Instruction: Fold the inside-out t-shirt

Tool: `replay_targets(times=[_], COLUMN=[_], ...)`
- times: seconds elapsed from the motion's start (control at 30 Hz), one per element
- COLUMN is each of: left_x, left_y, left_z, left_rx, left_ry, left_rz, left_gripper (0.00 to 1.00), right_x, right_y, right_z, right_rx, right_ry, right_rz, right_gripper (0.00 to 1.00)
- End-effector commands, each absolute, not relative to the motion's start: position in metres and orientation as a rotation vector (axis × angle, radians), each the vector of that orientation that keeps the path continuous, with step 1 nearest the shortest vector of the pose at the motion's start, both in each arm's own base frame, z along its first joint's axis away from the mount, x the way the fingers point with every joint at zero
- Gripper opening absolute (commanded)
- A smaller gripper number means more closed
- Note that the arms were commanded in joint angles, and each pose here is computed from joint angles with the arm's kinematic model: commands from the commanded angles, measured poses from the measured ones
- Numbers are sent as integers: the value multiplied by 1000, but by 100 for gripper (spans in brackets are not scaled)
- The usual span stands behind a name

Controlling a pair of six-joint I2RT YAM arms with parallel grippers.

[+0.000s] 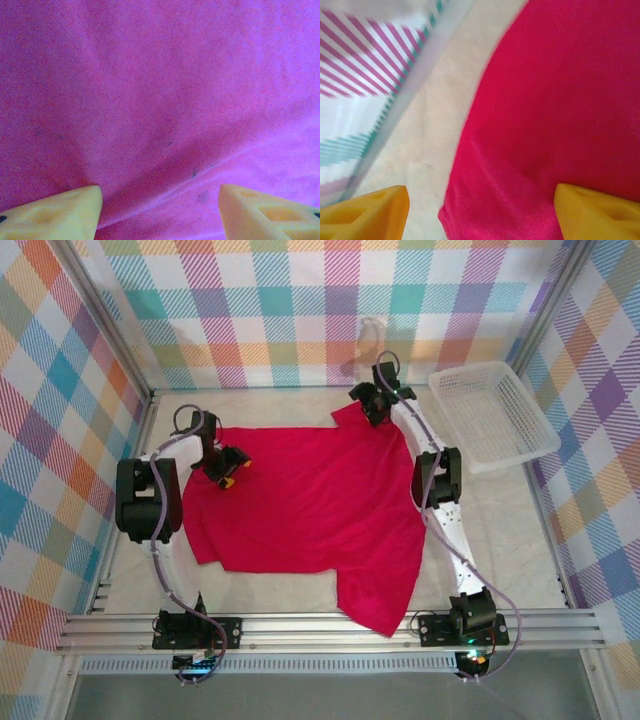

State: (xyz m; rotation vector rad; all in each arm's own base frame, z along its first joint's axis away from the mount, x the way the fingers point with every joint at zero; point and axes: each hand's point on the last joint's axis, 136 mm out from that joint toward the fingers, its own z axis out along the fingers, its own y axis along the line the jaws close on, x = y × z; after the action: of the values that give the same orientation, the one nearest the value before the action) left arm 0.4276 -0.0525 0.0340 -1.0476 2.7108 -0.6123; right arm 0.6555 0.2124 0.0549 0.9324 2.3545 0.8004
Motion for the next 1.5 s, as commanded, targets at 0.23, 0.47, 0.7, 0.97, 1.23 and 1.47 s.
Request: replay_targets(times=[0.23, 0.47, 0.7, 0.97, 1.23, 1.47], left_x=[403, 398, 376, 417, 469, 513], left_y=[-55, -49, -41, -30, -27, -37], left_z=[56, 103, 106, 75, 34, -1], left_rx=[-1001, -933, -927, -954, -967, -958], left_ry=[2727, 2645, 2633, 2662, 2720, 2761], left_rz=[-604, -584, -534, -450, -376, -369], left_gripper=[64, 67, 70, 69, 69, 68], right_x=[663, 592, 478, 432, 436, 470], right_y=[182, 222, 227, 212, 179, 138], right_z=[103, 168, 130, 67, 17, -5], right_rx=[879, 548, 543, 629, 714, 773], right_ry=[2312, 2485, 2665, 2779, 2894, 2896], right_rz=[854, 1002, 900, 816, 558, 370], right_gripper=[79, 82, 84, 85, 87, 89])
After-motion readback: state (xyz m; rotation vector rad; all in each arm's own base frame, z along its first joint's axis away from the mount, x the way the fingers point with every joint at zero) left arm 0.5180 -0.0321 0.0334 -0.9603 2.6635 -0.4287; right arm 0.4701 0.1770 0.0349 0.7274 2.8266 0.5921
